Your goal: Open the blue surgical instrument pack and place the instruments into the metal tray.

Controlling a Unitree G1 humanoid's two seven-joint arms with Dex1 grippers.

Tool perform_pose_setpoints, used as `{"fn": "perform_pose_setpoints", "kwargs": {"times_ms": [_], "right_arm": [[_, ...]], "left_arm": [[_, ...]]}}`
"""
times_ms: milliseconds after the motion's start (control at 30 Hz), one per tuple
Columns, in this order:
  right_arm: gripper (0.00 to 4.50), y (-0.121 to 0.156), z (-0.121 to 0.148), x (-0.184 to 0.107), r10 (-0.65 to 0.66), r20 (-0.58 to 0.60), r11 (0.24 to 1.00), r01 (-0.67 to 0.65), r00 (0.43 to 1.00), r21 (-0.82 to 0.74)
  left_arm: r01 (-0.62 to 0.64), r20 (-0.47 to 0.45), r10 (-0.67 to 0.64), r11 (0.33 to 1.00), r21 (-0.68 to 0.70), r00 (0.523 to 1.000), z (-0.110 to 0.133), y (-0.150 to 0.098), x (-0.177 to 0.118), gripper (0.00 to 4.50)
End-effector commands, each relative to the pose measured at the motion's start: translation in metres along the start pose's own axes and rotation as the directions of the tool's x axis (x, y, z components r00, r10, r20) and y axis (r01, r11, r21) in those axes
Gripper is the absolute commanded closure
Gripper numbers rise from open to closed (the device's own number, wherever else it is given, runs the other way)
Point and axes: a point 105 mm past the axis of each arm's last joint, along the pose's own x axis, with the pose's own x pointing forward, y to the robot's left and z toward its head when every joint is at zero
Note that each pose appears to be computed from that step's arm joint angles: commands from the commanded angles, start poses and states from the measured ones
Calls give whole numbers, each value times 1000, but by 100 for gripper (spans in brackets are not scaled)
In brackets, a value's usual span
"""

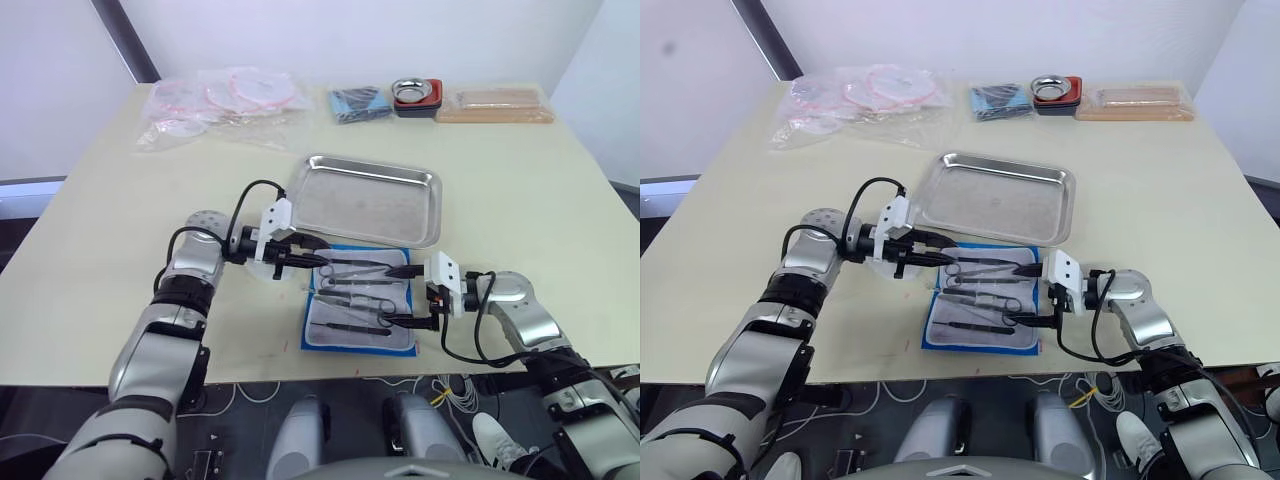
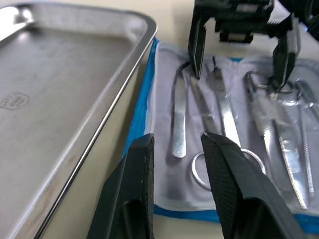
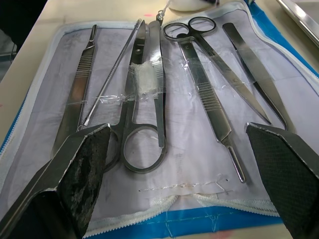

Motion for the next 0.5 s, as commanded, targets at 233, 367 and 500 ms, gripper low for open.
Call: {"fn": "perform_pose_setpoints", "kwargs": {"times_ms": [233,367,500], "right_arm": [[0,15,-41,1,4,-132,995,9,991,96],[0,15,-42,1,2,-133,995,11,991,98],[0,15,-42,1,1,-135,995,12,991,98]], "left_arm": [[45,-67,-43,999,31,997,-11,1,11,288],[69,-82,-65,997,40,994,-15,-3,12,288],[83,-70,-80,996,32,994,-15,-5,15,288]]}}
